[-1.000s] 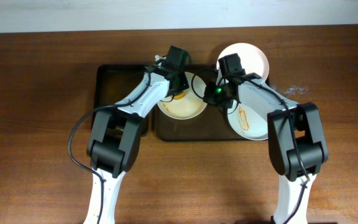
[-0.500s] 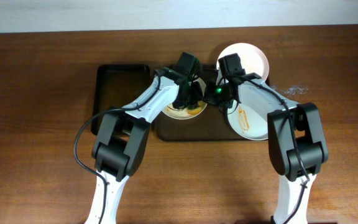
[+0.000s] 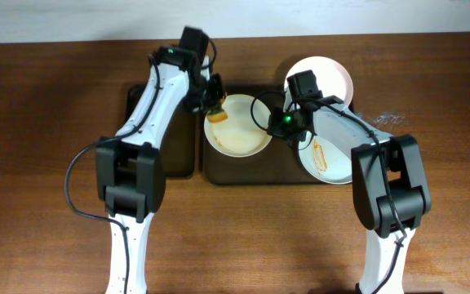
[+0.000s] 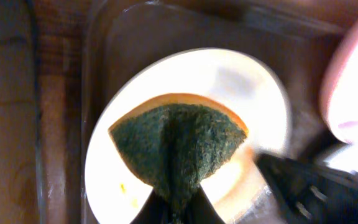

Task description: Clean dirty plates on tray and stack at the side

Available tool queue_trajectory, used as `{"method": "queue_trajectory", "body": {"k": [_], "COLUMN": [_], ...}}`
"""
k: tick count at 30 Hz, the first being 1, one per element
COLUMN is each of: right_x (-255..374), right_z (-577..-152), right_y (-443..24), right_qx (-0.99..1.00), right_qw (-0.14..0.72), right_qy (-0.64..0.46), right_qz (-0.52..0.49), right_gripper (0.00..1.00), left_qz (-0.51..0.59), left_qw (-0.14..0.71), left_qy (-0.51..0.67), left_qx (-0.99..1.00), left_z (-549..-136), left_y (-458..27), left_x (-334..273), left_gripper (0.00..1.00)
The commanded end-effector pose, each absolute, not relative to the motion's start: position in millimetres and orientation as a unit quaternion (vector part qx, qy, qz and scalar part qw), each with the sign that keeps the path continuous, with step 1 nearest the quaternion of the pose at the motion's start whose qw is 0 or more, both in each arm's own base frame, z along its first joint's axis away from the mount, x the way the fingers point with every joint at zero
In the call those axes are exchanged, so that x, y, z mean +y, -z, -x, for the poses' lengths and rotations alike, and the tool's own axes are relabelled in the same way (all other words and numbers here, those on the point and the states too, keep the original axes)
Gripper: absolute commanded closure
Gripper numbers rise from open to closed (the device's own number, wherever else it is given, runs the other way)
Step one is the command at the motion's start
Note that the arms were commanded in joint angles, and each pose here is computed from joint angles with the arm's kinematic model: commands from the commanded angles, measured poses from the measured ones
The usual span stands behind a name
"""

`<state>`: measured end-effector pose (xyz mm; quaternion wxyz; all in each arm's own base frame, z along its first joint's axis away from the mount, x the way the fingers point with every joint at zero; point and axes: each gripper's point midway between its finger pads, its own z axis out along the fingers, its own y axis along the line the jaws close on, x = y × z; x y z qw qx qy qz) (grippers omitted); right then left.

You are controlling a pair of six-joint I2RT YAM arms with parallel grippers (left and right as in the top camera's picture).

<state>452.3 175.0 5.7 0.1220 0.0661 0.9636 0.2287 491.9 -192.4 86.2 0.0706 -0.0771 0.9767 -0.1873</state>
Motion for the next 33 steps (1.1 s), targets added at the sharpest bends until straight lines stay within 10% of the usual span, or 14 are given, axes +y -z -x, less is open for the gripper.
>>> {"method": "queue_trajectory", "body": {"k": [1, 22, 33], "right_x": [184, 84, 124], "right_z": [-429, -398, -392], "right_y": [10, -252, -285], "right_qx": [0.964, 0.854, 0.796], "right_qw": [0.082, 0.423, 0.515], "right_qy": [-0.253, 0.302, 0.314], "right_qz": [-0.015, -0.015, -0.05], "right_gripper": [0.96, 0.96, 0.96], "left_qz": [0.036, 0.074, 0.092], "left_qw": [0.18, 0.201, 0.195], "left_qy": [0.225, 0.181, 0.191], "left_qx": [0.957, 0.96, 0.958], "left_z": [-507, -515, -515], "left_y": [-204, -215, -214], "left_x": [-177, -133, -136], "left_gripper": [1.0, 1.0, 1.0]}}
